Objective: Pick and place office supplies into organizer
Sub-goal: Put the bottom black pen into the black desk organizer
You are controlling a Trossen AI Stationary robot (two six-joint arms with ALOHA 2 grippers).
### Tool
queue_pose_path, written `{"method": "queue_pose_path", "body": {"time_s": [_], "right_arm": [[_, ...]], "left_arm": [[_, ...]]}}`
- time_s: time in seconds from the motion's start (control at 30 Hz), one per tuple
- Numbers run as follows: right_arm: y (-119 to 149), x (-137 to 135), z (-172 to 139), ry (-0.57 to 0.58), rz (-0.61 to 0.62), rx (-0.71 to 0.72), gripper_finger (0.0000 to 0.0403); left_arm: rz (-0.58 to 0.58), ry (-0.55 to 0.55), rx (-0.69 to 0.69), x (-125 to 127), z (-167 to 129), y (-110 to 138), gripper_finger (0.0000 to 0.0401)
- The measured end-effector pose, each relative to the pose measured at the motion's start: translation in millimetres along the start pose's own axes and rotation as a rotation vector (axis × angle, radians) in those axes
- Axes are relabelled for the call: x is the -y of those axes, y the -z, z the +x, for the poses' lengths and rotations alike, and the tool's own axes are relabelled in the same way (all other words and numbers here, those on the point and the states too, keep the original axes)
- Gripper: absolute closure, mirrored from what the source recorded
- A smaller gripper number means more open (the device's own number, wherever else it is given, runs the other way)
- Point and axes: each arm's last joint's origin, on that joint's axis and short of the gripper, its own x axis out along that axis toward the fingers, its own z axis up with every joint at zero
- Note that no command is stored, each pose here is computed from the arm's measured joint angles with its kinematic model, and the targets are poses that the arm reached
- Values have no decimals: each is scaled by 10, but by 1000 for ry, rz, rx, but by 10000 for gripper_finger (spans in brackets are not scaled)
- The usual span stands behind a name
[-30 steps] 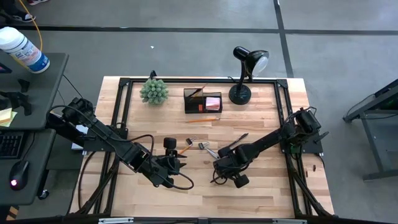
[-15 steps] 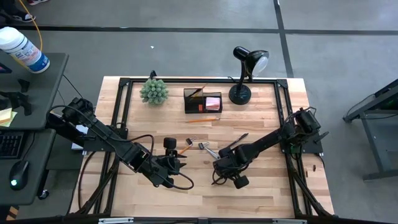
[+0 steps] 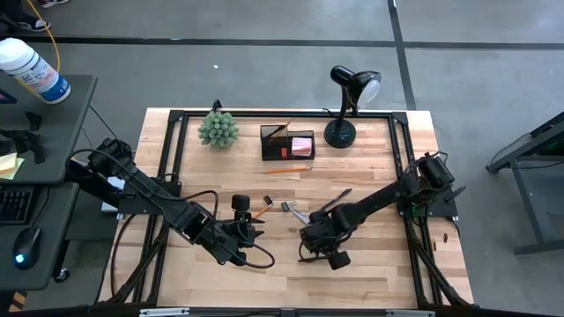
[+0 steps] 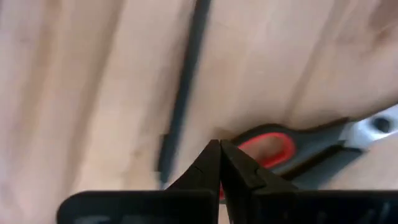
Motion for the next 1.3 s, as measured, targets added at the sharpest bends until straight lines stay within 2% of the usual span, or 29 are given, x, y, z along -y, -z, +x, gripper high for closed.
{"method": "queue_pose_path", "body": {"time_s": [0.1,0.4,0.73,0.87,1.13,1.3], "right_arm": [[14,-120,19,-44,8,-10,399],[77,-448,79,38,18,-14,395],[143,-444,136,82,166,-28,315],[147,-437,225,76,193,-57,297],[135,-419,346,84,224,-68,310],[133,-418,350,89,259,-64,343]], "left_arm": [[0,0,0,0,0,0,284],[3,-9,1,-3,0,0,284],[5,-26,3,-8,-1,-1,284],[2,-26,3,-8,-1,-1,284],[-4,-26,3,-8,-1,-1,284],[-4,-26,3,-8,-1,-1,284]]}}
